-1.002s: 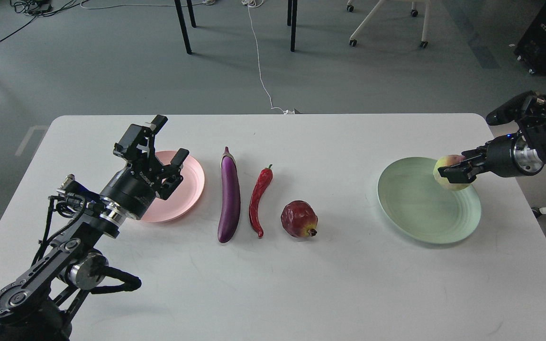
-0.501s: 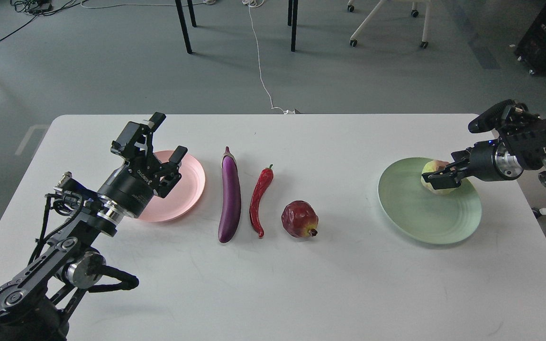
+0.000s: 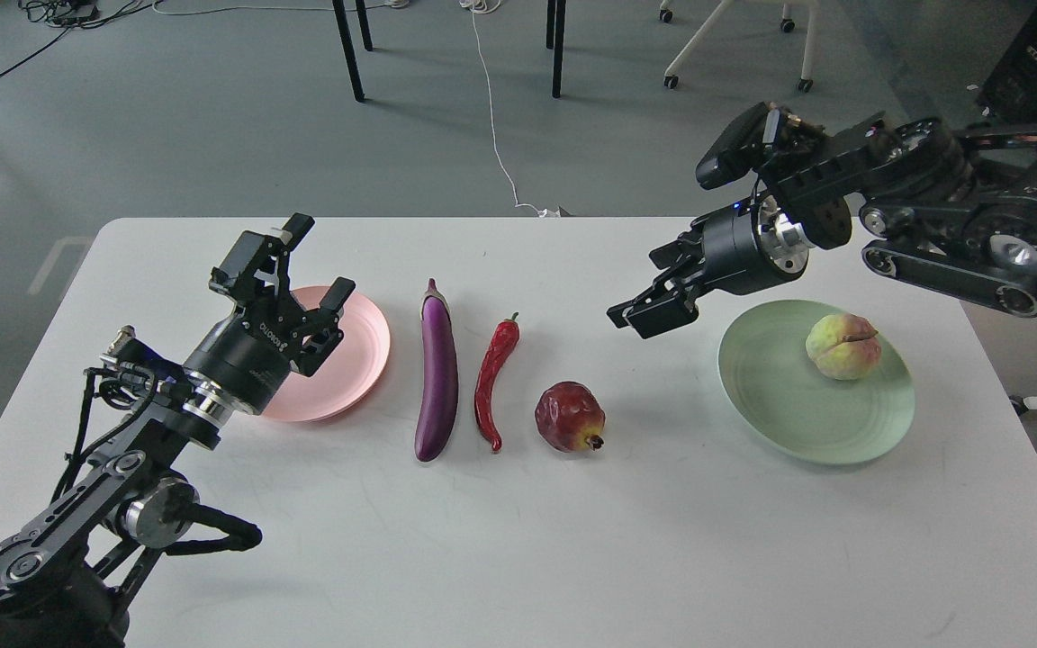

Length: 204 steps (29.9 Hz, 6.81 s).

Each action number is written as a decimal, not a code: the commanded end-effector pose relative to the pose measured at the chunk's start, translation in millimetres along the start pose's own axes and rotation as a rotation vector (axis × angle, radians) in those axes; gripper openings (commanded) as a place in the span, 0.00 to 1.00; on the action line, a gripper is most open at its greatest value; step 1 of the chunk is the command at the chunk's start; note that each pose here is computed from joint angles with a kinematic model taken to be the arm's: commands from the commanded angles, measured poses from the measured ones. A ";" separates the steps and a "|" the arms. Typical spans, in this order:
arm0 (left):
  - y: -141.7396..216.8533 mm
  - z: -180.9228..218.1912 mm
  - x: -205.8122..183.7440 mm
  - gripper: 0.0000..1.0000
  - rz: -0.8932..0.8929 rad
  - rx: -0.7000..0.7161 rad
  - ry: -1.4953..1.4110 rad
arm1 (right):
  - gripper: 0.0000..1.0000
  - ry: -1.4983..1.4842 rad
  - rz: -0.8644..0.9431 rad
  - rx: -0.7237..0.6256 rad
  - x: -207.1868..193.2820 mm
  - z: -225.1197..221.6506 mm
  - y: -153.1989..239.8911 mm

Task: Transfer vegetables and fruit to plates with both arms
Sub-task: 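Reach the right gripper down and grasp the red fruit, then lift the red fruit and place it on the green plate, then withdraw the right gripper away from the green plate, then reach the left gripper over the red chili pepper and grasp it, then lift the chili pepper and lower it onto the pink plate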

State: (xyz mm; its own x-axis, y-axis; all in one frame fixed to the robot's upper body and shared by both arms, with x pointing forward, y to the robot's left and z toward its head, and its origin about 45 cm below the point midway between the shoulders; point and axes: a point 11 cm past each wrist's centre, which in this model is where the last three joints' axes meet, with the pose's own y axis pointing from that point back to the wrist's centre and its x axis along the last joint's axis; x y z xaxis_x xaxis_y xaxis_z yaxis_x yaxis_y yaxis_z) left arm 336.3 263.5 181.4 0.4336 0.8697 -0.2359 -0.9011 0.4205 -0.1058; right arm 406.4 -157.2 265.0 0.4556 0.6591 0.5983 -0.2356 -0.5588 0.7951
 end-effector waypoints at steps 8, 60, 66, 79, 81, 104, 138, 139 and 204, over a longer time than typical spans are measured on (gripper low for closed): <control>1.0 -1.1 0.2 1.00 0.002 0.003 0.001 | 0.98 0.056 -0.088 0.095 -4.7 -41.1 -68.9; 20.6 3.2 8.9 0.99 0.033 0.000 -0.003 | 0.39 0.039 -0.083 -0.173 -7.2 46.8 8.8; 19.9 1.6 6.3 0.99 0.029 0.002 0.002 | 0.40 -0.072 -0.168 -0.254 -92.7 83.4 42.6; 19.4 3.7 5.2 1.00 0.024 -0.002 0.000 | 0.97 -0.137 -0.163 -0.231 -155.0 82.1 30.8; 19.0 4.6 4.1 1.00 0.020 -0.006 0.000 | 0.97 -0.142 -0.160 -0.235 -156.2 83.1 33.4; 2.5 21.1 -18.3 1.00 -0.159 0.024 -0.329 | 0.98 -1.745 1.224 0.150 -142.4 128.9 104.8; -141.3 -68.9 -84.0 0.98 -1.025 0.483 -1.713 | 0.98 -2.100 1.396 0.350 -227.9 129.8 103.6; -141.4 -71.1 -84.4 0.98 -1.025 0.490 -1.711 | 0.98 -2.098 1.399 0.350 -227.9 130.2 104.5; -80.8 18.4 71.7 0.09 -0.719 0.799 -1.520 | 0.98 -2.093 1.396 0.310 -238.8 130.2 111.4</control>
State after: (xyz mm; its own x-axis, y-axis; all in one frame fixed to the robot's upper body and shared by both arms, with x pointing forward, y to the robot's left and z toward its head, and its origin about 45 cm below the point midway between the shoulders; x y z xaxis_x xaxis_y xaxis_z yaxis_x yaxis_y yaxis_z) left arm 449.7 252.0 200.2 0.6959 -0.2575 0.6704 -0.5320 0.4423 0.7220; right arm 383.3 -443.7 199.2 0.1151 -0.8956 -0.4298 -0.9779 -0.1782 0.1094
